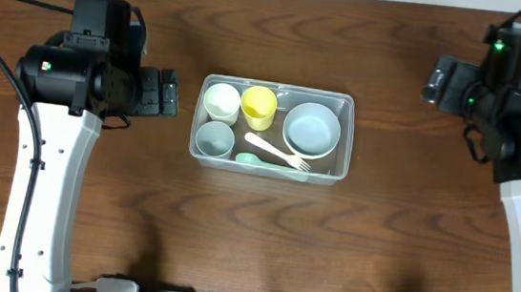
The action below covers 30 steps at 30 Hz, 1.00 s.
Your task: Pack container
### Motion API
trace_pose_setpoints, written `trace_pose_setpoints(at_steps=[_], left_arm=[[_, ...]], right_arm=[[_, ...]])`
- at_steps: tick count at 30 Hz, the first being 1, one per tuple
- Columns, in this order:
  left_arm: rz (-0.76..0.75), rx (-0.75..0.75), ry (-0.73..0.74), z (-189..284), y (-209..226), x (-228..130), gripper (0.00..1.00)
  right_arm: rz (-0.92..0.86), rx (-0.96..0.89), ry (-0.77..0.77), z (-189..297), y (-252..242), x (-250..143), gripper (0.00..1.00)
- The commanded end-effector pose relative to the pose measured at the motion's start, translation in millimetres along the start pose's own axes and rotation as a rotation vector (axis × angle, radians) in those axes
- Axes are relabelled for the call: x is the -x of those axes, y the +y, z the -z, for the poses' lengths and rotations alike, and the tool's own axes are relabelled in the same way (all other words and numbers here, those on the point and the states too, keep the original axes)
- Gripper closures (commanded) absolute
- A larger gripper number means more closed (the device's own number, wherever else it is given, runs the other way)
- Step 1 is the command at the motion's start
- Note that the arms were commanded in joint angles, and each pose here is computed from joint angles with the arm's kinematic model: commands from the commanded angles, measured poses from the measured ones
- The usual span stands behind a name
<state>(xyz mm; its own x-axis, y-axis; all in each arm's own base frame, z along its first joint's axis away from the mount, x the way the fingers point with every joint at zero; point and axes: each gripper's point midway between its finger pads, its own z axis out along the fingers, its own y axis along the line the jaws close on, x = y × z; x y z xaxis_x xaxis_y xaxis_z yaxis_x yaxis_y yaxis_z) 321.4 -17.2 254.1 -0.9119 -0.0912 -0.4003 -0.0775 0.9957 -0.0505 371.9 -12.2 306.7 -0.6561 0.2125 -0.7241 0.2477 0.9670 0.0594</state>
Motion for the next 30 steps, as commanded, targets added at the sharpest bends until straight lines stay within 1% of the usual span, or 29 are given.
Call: trace_pose_setpoints(at_steps=[1,4,8,10,13,16,19,22,28,30], left_arm=[[-0.011,0.021,-0.008,-2,4,3,0.02],[-0.011,0.02,-0.022,-2,4,6,0.02],[-0.012,0.023,0.01,-1,5,-2,0.02],[-0.014,0.015,-0.006,4,3,-3,0.02],[-0.014,-0.01,-0.082,28,1,-3,0.02],[-0.022,-0.022,-0.173,58,2,-11,0.02],[-0.042,-0.032,-0.272,87,6,-32,0.02],[-0.041,-0.044,-0.37,104,10,-62,0.02],[-0.03,-0.067,-0.539,108,19,-125,0.02],[-0.029,-0.072,-0.574,105,22,-142,0.02]], right_arm=[[-0.063,-0.05,0.018,-2,-23,-1,0.01],[-0.109,-0.086,0.059,-2,-38,-11,0.01],[-0.102,-0.112,0.115,4,-46,-26,0.01],[-0.1,-0.115,0.129,12,-47,-32,0.01],[-0.102,-0.084,0.12,27,-44,-42,0.01],[-0.106,-0.061,0.088,38,-43,-57,0.01],[-0.114,-0.042,0.034,49,-47,-81,0.01],[-0.129,-0.03,-0.019,59,-54,-109,0.01],[-0.169,-0.01,-0.104,74,-68,-167,0.01],[-0.174,-0.001,-0.135,78,-70,-175,0.01]])
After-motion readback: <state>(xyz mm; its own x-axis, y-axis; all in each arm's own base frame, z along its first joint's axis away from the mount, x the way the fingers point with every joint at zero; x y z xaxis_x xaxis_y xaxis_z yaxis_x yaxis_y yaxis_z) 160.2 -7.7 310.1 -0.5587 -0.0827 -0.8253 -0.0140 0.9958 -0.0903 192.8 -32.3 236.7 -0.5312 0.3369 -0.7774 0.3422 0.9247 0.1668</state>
